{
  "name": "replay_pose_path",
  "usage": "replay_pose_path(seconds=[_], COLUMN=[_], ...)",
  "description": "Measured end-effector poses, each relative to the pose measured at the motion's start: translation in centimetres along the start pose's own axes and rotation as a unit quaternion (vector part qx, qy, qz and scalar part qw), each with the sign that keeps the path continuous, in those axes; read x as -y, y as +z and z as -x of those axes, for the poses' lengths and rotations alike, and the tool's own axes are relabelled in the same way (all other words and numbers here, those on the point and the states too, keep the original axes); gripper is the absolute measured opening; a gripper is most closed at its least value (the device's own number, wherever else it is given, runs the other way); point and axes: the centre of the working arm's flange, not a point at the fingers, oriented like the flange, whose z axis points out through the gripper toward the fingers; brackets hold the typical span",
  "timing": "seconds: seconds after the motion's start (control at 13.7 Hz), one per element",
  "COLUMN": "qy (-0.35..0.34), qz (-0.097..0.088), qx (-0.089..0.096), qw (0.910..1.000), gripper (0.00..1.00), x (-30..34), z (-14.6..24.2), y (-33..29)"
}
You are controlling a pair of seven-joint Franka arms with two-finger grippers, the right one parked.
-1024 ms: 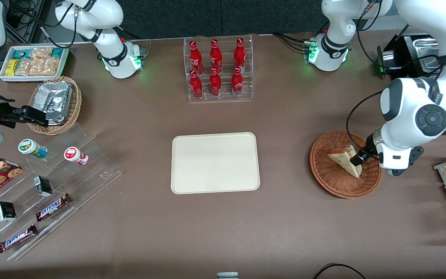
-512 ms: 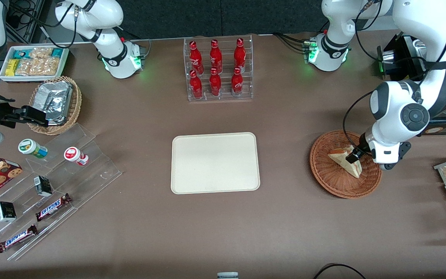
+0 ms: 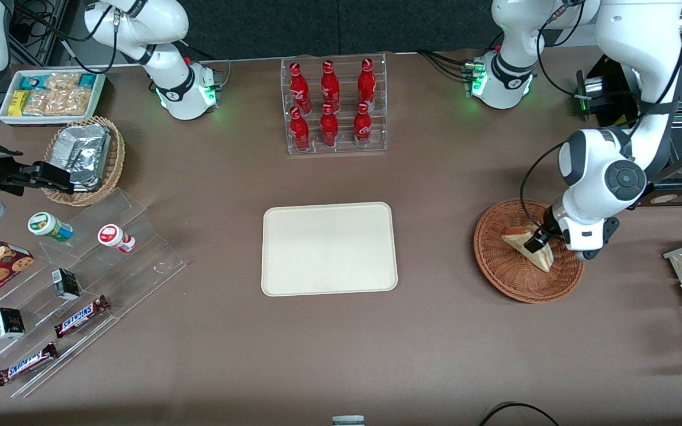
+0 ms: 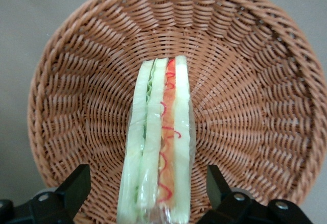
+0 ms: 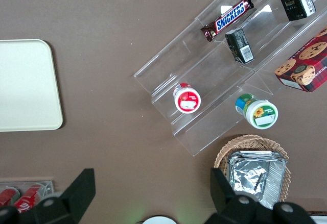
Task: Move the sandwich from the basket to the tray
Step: 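Lower the left gripper and close it on the wrapped sandwich, then lift the sandwich and carry it with the left gripper over the tray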
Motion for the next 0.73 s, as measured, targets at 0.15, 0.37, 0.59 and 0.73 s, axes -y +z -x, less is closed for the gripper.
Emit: replay_pose_path(seconds=[0.15, 0.37, 0.59, 0.73], qy=[-0.001, -0.001, -0.001, 0.002], qz=[0.001, -0.002, 0.000, 0.005], qx=[0.000, 0.002, 0.000, -0.003], qw=[1.0000, 1.0000, 1.0000, 1.0000], gripper=[1.00, 1.00, 0.68, 0.47], x=[-0.1, -0.1, -0.2, -0.5], z=[-0.1, -0.1, -0.1, 0.0], y=[1.5, 3.1, 3.4, 3.2])
